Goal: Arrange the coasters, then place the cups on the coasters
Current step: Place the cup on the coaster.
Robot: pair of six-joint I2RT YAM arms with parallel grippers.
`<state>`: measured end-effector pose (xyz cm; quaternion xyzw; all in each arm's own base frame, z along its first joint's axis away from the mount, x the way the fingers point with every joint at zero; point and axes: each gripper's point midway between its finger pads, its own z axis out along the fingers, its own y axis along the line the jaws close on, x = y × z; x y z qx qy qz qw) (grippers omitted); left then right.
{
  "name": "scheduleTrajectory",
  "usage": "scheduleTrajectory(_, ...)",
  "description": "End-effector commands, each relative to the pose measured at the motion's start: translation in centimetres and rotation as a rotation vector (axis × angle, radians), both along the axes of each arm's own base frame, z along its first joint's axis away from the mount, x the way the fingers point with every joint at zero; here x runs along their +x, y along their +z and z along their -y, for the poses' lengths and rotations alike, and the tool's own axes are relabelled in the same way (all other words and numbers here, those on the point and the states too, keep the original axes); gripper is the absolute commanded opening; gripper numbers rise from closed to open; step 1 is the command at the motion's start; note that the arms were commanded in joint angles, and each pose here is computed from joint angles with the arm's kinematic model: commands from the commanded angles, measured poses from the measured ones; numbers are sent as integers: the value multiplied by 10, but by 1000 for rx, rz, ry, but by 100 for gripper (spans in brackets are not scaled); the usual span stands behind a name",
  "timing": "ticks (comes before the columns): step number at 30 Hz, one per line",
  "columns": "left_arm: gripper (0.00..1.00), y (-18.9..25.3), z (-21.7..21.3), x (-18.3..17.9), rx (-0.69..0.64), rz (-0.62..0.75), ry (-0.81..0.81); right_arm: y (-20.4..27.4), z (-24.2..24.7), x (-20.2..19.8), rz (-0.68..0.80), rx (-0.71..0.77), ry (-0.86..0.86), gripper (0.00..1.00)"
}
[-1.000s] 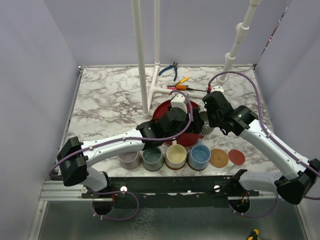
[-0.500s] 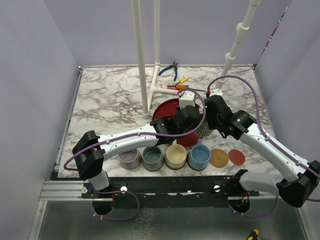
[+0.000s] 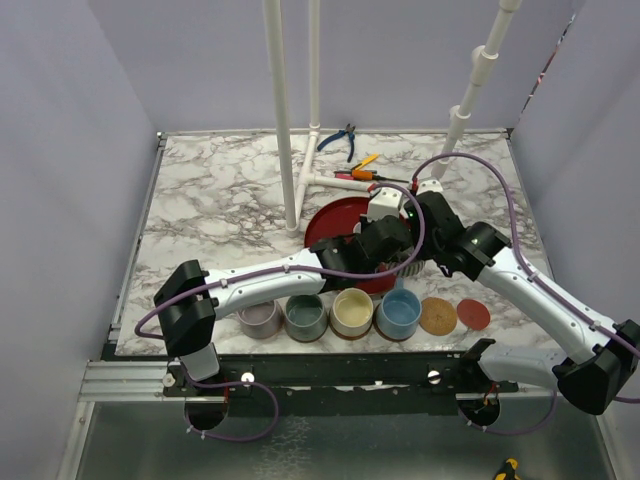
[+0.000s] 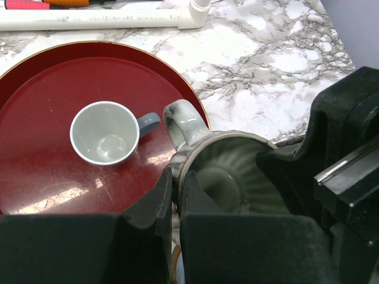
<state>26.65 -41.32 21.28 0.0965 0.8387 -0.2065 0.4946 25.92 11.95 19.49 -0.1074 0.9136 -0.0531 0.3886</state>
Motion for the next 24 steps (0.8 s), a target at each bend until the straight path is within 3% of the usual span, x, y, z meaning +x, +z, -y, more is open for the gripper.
scheduleTrajectory(1,0,9,-3,5,-7,17,38,17,-27,9,64,160,26,3)
scheduleTrajectory(6,0,13,-5,6,-21,22,58,13,-28,10,52,185,-17,26)
scheduleTrajectory(15,0,14,-9,12,-22,39,99,16,-24,9,48,168,-32,36)
scheduleTrajectory(18,0,17,-12,15,-22,49,118,22,-21,5,47,176,-39,45)
scheduleTrajectory(19,0,16,-9,17,-45,37,123,27,-21,4,77,204,-34,52)
scheduleTrajectory(22,0,18,-5,18,-63,33,120,21,-19,2,65,204,-62,53)
scheduleTrajectory(24,0,19,-5,19,-65,36,124,22,-14,2,68,210,-110,59)
